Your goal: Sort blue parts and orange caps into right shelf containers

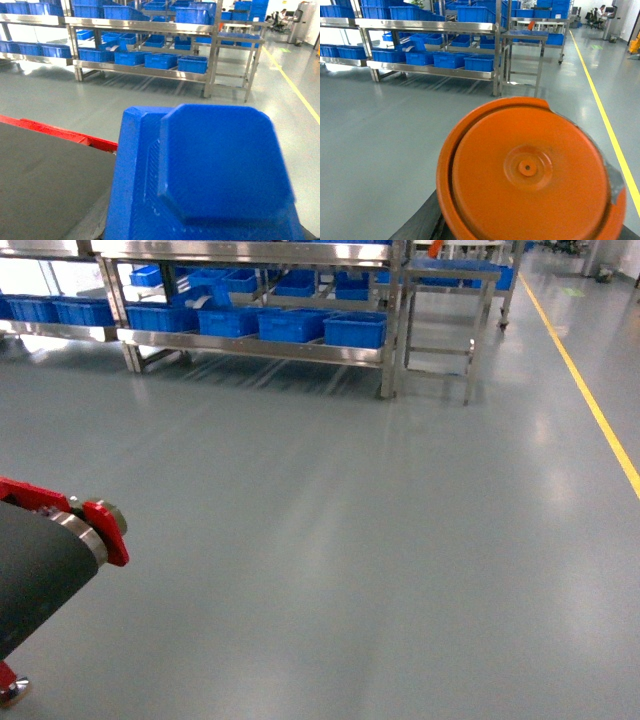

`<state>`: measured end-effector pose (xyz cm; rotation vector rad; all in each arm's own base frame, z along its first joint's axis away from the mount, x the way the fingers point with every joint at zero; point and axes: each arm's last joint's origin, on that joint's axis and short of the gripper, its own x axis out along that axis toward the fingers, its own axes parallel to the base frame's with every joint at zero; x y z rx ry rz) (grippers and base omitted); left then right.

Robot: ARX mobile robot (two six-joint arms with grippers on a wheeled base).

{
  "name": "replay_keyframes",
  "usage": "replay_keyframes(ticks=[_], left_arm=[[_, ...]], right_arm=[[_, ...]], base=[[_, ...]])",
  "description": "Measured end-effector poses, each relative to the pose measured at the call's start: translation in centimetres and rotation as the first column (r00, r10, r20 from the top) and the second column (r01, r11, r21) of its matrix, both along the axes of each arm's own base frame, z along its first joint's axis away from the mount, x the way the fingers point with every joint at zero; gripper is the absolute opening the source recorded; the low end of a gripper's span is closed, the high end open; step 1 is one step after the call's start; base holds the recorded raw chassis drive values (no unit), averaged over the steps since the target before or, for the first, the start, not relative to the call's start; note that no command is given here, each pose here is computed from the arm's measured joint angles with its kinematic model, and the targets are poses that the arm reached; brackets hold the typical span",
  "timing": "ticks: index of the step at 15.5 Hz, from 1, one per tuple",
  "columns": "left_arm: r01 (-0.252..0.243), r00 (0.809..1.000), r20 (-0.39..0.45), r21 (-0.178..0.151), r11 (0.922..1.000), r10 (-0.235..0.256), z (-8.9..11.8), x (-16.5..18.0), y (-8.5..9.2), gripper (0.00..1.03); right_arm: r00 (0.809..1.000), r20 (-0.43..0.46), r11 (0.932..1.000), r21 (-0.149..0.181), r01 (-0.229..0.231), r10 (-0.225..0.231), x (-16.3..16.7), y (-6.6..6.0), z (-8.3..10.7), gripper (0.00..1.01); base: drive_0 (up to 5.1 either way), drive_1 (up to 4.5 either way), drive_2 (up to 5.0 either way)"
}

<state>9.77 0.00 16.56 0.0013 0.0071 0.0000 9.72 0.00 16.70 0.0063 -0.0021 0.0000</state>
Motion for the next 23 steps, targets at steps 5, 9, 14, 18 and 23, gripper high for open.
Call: replay_keyframes(ticks=[5,9,14,18,23], left_arm=[[0.0,1.0,0.0,0.0,1.0,0.0,0.0,0.0,0.0,0.43],[0.0,1.0,0.0,0.0,1.0,0.0,0.0,0.0,0.0,0.43],[0.0,1.0,0.0,0.0,1.0,0.0,0.0,0.0,0.0,0.43],[0.002,1.0,-0.001,0.0,1.0,-0.002,-0.01,0.0,-0.01,0.43],[0.001,1.0,0.0,0.0,1.0,-0.001,0.0,0.0,-0.01,0.43]], right_arm=[[1.0,0.0,1.0,0.0,0.0,0.0,0.0,0.0,0.0,0.45],[1.0,0.0,1.0,0.0,0.0,0.0,0.0,0.0,0.0,0.45],[1.0,0.0,1.0,0.0,0.0,0.0,0.0,0.0,0.0,0.45],[1.0,-0.001,1.0,0.0,0.0,0.0,0.0,0.0,-0.01,0.45],[1.0,0.0,1.0,0.0,0.0,0.0,0.0,0.0,0.0,0.45]], base=[[-1.6,-1.57,-1.6],[-1.6,-1.62,-1.6],[-1.6,-1.62,-1.6],[0.0,2.11,-2.1],[-0.1,4.16,-4.3]])
